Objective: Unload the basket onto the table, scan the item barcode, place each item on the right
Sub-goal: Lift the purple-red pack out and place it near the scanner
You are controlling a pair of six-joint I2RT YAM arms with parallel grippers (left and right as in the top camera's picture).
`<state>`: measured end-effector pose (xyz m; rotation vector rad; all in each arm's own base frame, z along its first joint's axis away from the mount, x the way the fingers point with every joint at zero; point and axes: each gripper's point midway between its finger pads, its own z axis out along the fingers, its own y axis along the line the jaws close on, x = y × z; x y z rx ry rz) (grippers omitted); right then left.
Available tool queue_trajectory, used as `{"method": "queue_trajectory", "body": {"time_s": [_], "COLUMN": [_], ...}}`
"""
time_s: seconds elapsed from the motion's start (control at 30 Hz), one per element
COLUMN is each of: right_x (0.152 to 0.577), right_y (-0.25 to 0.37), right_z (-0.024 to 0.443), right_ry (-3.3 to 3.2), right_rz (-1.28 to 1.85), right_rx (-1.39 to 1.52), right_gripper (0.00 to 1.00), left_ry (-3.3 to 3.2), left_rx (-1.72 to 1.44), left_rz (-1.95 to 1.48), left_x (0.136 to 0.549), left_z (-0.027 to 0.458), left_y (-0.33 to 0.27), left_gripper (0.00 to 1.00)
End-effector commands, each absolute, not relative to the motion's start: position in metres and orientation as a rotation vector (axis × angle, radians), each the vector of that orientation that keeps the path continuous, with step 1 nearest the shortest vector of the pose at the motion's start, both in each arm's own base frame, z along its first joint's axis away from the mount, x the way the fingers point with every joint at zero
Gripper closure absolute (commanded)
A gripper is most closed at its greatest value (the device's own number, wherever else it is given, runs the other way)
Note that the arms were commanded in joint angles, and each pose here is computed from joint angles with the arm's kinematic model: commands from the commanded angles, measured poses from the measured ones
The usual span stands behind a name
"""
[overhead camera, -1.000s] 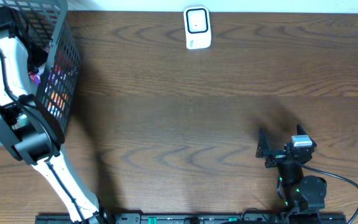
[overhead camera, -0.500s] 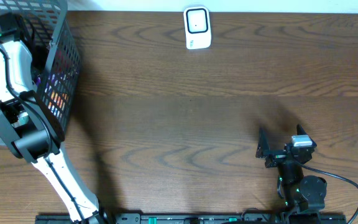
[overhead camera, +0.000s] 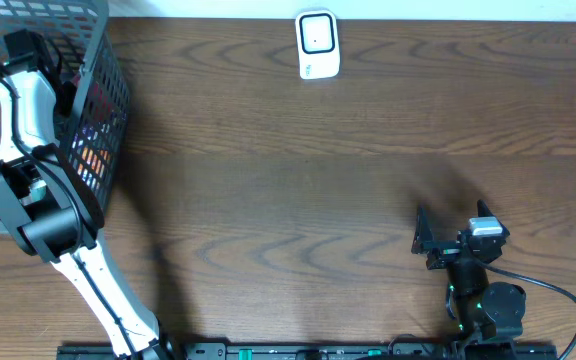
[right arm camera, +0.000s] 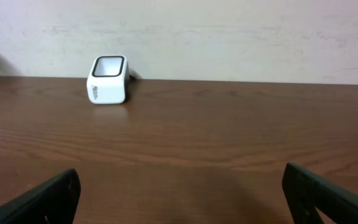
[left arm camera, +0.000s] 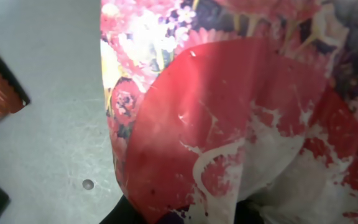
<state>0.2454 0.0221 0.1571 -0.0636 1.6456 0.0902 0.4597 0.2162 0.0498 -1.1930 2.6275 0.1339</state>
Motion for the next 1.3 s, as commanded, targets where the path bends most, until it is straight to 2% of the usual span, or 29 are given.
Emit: {"method": "queue_trajectory", "body": {"time_s": [0.0, 0.2, 0.27, 0.4, 0.53, 0.67, 0.8, 0.9, 1.0, 1.27], "right_x": [0.245, 0.245, 0.245, 0.245, 0.245, 0.245, 0.245, 0.245, 0.245, 0.245], "right_y": [0.020, 0.020, 0.020, 0.020, 0.020, 0.020, 0.020, 0.020, 0.020, 0.020], "right_z": [0.156, 0.156, 0.156, 0.156, 0.156, 0.156, 0.156, 0.156, 0.156, 0.156], "right_ry": [1.647, 1.647, 1.647, 1.647, 1.647, 1.647, 1.647, 1.647, 1.647, 1.647], "right_rz": [0.090, 0.091, 0.091, 0.090, 0.090, 0.091, 0.091, 0.091, 0.091, 0.091], "right_rx": [-0.048, -0.048, -0.048, -0.047, -0.048, -0.048, -0.048, -0.048, -0.048, -0.048], "right_gripper": [0.01, 0.01, 0.01, 0.01, 0.01, 0.01, 0.01, 0.01, 0.01, 0.01], "left_ry": [2.597, 2.230, 2.073, 1.859, 1.679, 1.644, 1.684, 1.772, 1.911, 2.367], "left_rx": [-1.195, -1.078, -1.031, -0.968, -0.990, -0.855, -0.679, -0.571, -0.488, -0.233], "left_rz": [0.130, 0.118, 0.105, 0.079, -0.044, -0.288, -0.497, -0.602, -0.685, -0.757], "left_x": [0.451, 0.455, 0.446, 0.415, 0.378, 0.365, 0.378, 0.393, 0.404, 0.413], "left_z": [0.076, 0.229, 0.295, 0.385, 0.448, 0.487, 0.501, 0.489, 0.460, 0.343], "left_y": [0.220, 0.232, 0.227, 0.213, 0.188, 0.133, 0.070, 0.018, -0.037, -0.171], "left_gripper": [0.92, 0.93, 0.93, 0.92, 0.93, 0.93, 0.93, 0.93, 0.93, 0.93]}}
